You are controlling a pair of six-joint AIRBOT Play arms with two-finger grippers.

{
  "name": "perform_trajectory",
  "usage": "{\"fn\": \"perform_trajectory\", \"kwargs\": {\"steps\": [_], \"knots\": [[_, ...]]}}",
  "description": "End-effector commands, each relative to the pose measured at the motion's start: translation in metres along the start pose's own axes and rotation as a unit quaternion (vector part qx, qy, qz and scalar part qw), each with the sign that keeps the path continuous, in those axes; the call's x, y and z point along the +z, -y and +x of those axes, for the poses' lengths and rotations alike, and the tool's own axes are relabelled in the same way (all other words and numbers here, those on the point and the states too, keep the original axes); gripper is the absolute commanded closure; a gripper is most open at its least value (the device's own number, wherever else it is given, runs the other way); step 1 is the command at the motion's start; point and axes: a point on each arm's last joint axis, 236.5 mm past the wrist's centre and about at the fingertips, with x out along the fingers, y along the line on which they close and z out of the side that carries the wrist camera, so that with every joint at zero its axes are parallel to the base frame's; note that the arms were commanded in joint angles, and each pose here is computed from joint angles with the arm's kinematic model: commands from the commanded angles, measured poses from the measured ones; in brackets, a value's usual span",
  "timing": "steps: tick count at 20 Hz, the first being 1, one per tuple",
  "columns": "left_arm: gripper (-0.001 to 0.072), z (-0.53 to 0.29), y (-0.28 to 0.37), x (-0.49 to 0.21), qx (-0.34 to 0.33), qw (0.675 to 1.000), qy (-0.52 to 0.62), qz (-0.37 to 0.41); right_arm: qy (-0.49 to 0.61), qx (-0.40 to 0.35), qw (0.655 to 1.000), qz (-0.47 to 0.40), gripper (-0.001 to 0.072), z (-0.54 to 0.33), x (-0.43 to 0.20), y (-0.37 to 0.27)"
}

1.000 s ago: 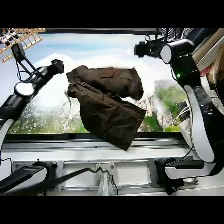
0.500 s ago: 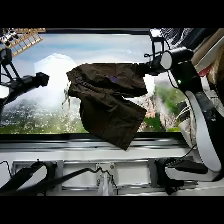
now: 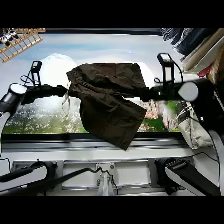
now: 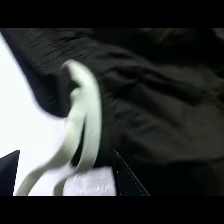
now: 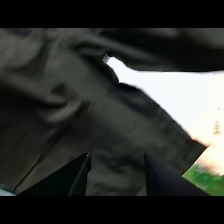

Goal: Fold the clothes and pants, and hang the long-sleeved shirts on hangers.

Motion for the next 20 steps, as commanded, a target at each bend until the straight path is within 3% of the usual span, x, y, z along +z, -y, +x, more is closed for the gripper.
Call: {"fn": "perform_trajectory", "kwargs": {"steps": [1,4,6,7,10,11,14,20], "knots": [[0.008,0.024,0.019,0.013,-0.069,0.997,0.014,0.01,0.007,0.02,1.0,0.021,0.033,-0.009,-0.028,-0.006],[0.0084,0.043,0.037,0.007,-0.134,0.991,-0.027,0.003,0.014,0.027,0.999,0.027,0.033,-0.015,-0.031,-0.009],[0.0264,0.045,0.059,-0.002,-0.193,0.98,-0.057,-0.011,-0.001,0.021,1.0,0.024,0.0326,-0.015,-0.038,-0.006],[0.0312,0.044,0.066,-0.003,-0.214,0.975,-0.064,-0.016,-0.024,0.003,0.999,0.021,0.03,-0.013,-0.05,0.003],[0.0626,0.031,0.076,-0.003,-0.24,0.968,-0.07,-0.016,-0.095,-0.063,0.992,0.046,0.0286,0.003,-0.097,0.039],[0.0699,0.023,0.079,-0.003,-0.249,0.966,-0.072,-0.013,-0.103,-0.062,0.991,0.062,0.0286,0.012,-0.108,0.041],[0.0702,-0.013,0.089,0.011,-0.251,0.965,-0.069,-0.019,-0.103,-0.077,0.988,0.083,0.0286,0.036,-0.129,0.056],[0.0701,-0.086,0.046,-0.011,-0.016,0.989,-0.146,0.003,-0.062,-0.113,0.988,0.087,0.0287,0.07,-0.113,0.082]]}}
